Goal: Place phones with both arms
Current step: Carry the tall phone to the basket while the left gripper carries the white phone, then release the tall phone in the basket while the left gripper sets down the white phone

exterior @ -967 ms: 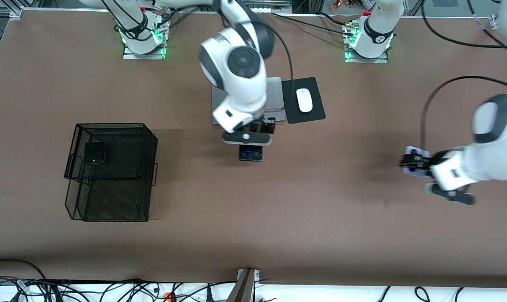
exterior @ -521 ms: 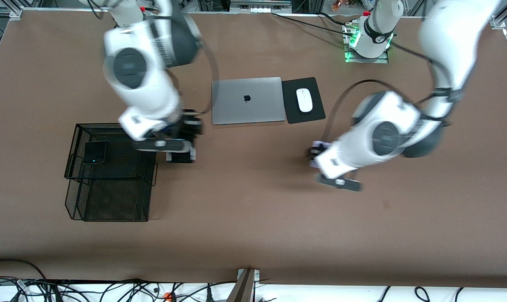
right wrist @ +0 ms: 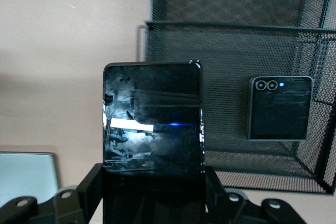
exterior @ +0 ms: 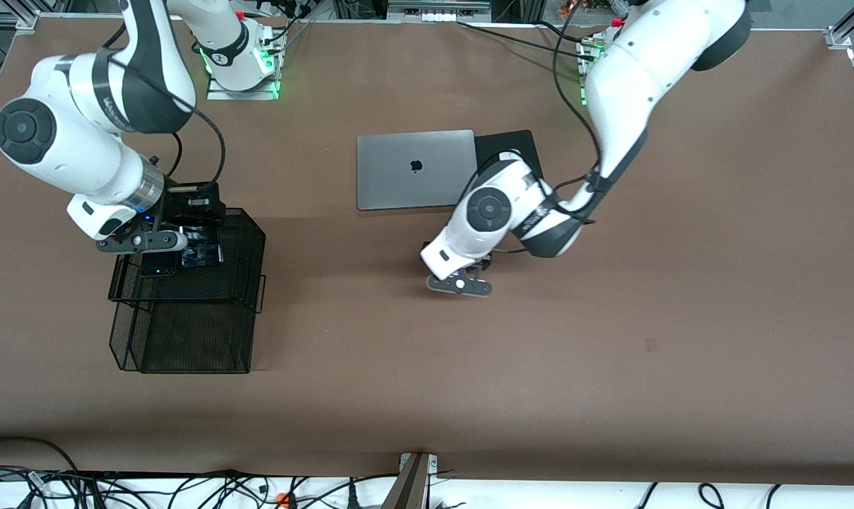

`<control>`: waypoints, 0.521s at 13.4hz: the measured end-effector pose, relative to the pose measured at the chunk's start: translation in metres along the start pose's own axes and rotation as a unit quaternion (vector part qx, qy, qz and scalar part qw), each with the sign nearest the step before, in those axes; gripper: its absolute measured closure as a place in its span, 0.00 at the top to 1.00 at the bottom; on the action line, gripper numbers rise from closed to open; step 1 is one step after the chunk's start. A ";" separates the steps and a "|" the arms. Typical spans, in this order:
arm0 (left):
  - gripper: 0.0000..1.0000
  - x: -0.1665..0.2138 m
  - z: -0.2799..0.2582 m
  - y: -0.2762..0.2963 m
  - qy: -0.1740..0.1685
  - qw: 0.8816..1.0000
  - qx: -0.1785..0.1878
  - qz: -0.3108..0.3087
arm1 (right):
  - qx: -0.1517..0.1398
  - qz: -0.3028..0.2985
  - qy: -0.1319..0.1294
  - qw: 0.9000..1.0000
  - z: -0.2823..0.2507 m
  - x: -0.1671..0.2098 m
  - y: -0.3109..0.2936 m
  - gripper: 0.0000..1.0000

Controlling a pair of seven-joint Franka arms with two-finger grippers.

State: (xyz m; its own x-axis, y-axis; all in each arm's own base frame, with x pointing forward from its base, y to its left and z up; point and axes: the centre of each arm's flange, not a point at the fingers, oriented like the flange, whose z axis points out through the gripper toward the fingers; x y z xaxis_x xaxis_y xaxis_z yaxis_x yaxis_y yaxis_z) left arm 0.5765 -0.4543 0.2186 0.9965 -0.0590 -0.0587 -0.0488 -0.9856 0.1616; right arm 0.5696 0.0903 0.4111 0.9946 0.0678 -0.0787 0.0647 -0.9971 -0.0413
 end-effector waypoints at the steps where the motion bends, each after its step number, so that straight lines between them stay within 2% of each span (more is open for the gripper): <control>1: 0.85 -0.001 0.007 0.002 0.001 1.000 -0.004 -0.004 | -0.003 -0.005 0.000 1.000 0.019 -0.004 0.009 0.79; 4: 0.85 -0.003 0.029 0.012 0.020 0.999 -0.037 -0.011 | -0.012 -0.016 0.000 1.000 0.064 -0.018 0.024 0.79; 7: 0.85 -0.019 0.052 0.032 0.019 0.999 -0.051 -0.003 | -0.025 -0.013 0.008 1.000 0.077 -0.016 0.027 0.79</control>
State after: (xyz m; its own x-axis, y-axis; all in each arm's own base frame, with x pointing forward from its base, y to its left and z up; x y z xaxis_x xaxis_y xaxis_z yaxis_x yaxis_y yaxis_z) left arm 0.5528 -0.4930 0.1737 0.9987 -0.0458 -0.0224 -0.0383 -0.9645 0.2613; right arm 0.5495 0.0646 0.3345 0.9937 0.0931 -0.0629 0.0938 -0.9956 0.0076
